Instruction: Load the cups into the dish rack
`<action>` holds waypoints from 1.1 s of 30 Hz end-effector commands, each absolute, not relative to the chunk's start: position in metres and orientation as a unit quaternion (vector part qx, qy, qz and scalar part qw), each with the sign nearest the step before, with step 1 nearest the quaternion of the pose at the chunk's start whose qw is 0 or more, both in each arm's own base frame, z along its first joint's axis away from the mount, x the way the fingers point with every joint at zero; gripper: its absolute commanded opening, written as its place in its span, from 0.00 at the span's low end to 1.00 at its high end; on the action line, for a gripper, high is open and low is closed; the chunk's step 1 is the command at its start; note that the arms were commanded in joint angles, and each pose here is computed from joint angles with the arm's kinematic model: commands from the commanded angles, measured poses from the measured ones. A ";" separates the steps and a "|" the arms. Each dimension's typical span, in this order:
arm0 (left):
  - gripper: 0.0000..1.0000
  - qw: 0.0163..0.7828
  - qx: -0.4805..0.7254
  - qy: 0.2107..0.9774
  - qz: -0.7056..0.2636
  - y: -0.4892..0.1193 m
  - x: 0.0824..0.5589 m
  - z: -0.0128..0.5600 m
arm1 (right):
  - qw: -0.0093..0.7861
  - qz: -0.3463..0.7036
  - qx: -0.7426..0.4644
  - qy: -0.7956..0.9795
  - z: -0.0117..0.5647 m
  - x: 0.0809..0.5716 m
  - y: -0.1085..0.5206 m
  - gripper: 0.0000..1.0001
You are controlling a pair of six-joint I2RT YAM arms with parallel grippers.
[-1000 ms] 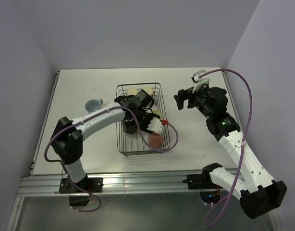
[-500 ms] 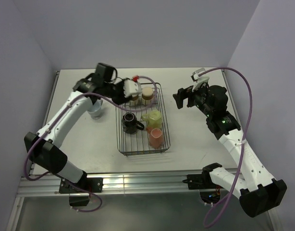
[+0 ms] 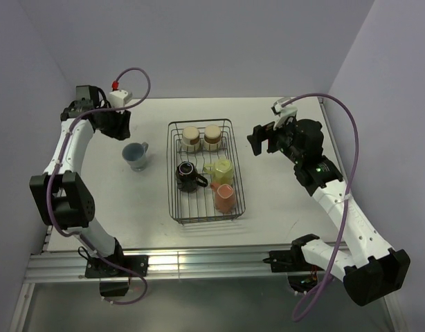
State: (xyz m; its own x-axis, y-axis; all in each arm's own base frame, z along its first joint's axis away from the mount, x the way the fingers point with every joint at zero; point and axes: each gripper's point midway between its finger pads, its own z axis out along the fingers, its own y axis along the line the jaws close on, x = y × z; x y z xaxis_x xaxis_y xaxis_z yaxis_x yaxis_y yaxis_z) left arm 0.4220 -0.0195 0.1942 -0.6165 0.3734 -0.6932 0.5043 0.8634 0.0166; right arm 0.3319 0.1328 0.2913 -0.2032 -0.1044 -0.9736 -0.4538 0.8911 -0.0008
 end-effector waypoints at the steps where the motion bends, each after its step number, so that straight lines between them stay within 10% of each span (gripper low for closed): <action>1: 0.52 0.342 0.184 0.918 -0.079 -0.007 0.427 0.183 | 0.630 0.148 -0.177 0.742 0.321 0.335 0.132 1.00; 33: 0.50 0.209 0.103 0.966 -0.110 0.000 0.407 0.087 | 0.621 0.151 -0.177 0.748 0.317 0.338 0.135 1.00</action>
